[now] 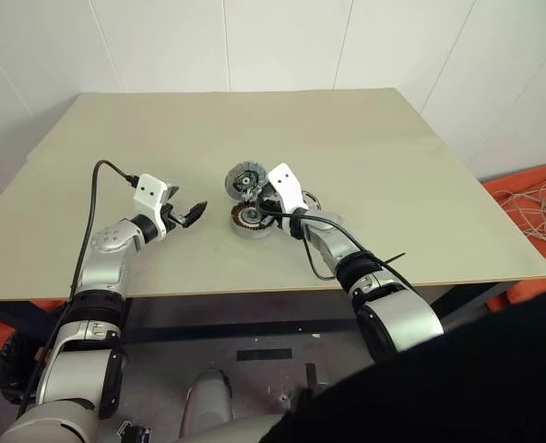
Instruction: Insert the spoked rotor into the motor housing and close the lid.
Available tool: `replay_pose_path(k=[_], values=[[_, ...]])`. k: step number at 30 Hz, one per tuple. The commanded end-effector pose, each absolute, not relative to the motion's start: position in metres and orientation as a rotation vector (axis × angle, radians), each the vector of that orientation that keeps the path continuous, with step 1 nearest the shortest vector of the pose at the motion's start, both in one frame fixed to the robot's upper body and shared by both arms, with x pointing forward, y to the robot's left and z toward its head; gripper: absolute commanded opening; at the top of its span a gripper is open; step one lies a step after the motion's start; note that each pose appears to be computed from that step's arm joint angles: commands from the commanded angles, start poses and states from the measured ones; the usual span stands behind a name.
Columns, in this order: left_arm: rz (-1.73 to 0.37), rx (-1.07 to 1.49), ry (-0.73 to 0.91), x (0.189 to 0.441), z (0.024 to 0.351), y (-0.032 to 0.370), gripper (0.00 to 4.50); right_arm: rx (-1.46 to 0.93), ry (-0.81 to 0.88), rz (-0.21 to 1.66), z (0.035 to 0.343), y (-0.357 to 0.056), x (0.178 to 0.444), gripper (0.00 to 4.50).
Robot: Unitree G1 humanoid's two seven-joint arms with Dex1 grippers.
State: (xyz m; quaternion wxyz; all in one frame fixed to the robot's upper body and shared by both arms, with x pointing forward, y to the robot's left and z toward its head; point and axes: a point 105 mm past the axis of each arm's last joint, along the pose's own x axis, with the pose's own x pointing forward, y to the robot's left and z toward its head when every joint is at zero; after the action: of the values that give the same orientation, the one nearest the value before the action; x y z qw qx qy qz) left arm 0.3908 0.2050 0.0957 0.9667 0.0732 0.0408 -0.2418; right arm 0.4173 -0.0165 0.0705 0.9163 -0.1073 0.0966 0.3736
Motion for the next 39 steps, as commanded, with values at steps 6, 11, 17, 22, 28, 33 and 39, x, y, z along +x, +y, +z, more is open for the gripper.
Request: replay_pose_path(k=[6, 11, 17, 22, 28, 33, 39], values=[[-0.486, 0.171, 0.024, 0.395, 0.114, 0.206, 4.5, -0.206, 0.135, 0.793, 0.085, -0.013, 0.417, 0.03], [-0.49, 0.171, 0.024, 0.396, 0.114, 0.204, 4.5, -0.195, 0.104, 0.836, 0.091, -0.009, 0.41, 0.03], [-0.494, 0.169, 0.023, 0.396, 0.114, 0.202, 4.5, -0.188, 0.087, 0.86, 0.097, -0.007, 0.404, 0.03], [-0.493, 0.169, 0.021, 0.397, 0.114, 0.203, 4.5, -0.192, 0.095, 0.857, 0.095, -0.008, 0.403, 0.03], [-0.492, 0.171, 0.021, 0.397, 0.115, 0.203, 4.5, -0.197, 0.121, 0.852, 0.086, -0.008, 0.402, 0.03], [-0.491, 0.171, 0.021, 0.397, 0.114, 0.204, 4.5, -0.198, 0.126, 0.854, 0.085, -0.008, 0.401, 0.03], [-0.488, 0.171, 0.021, 0.397, 0.115, 0.204, 4.5, -0.195, 0.137, 0.866, 0.078, -0.005, 0.396, 0.03]])
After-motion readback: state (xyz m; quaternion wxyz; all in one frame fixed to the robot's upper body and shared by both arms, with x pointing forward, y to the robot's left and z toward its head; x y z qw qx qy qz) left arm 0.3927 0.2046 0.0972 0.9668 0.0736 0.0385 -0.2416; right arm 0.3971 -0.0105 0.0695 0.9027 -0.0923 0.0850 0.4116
